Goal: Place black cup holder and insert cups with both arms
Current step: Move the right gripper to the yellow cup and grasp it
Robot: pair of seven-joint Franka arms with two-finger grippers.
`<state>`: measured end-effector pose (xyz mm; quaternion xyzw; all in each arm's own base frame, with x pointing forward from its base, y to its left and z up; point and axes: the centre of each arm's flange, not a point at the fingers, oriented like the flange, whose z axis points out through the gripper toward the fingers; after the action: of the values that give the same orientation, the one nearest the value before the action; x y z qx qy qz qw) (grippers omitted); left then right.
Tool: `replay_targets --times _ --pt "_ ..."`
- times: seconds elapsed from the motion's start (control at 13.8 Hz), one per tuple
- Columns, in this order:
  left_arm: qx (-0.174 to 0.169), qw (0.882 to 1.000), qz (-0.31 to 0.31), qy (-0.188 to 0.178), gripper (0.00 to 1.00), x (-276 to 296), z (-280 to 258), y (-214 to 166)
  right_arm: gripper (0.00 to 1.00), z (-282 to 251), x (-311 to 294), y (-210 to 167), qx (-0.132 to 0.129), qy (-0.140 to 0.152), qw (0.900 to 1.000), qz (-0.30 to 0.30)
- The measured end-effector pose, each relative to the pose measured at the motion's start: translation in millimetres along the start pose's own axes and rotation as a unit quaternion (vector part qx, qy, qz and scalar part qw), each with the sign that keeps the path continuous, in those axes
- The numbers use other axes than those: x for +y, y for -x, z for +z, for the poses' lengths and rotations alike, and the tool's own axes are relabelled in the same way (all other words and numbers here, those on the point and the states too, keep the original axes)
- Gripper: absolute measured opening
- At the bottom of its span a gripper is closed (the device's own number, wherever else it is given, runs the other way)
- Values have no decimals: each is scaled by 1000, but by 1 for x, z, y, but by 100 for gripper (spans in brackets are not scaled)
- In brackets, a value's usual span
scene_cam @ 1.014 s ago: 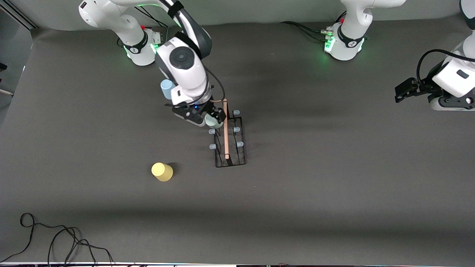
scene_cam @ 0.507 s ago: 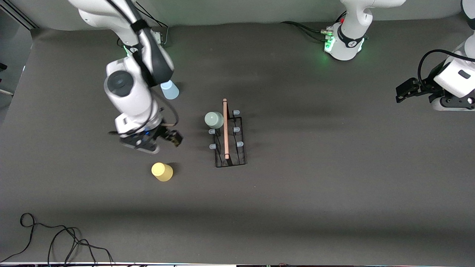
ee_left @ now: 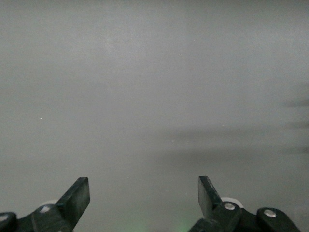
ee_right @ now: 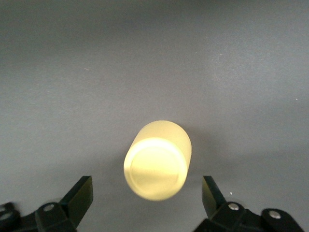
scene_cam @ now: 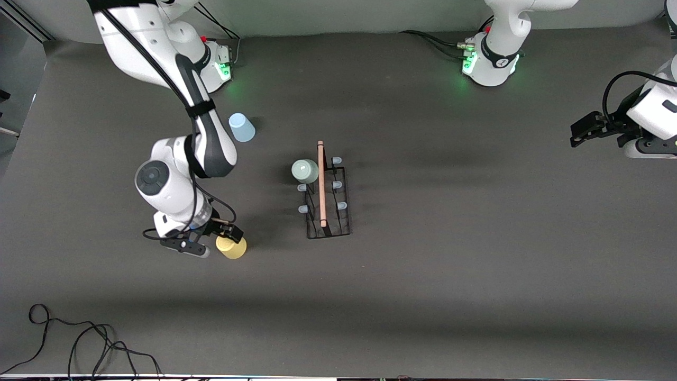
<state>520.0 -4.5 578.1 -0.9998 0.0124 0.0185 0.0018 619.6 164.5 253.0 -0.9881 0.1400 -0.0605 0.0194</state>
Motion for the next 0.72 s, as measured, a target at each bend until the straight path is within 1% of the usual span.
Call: replay_targets --times 0.29,0.36,0.51,0.65,0.72 --pt "2 1000 3 0 100 1 0 -1 100 32 10 -3 1 18 1000 -5" --pt "2 1000 3 0 100 2 0 -1 97 39 11 -2 -1 19 1000 -4" --pt "2 1000 5 -1 100 3 0 -1 70 46 12 -1 -3 15 1000 3" --pt "2 1000 6 -1 100 5 0 -1 69 42 8 -3 -2 9 1000 4" --pt "2 1000 6 -1 100 5 0 -1 69 38 4 -3 -8 7 1000 2"
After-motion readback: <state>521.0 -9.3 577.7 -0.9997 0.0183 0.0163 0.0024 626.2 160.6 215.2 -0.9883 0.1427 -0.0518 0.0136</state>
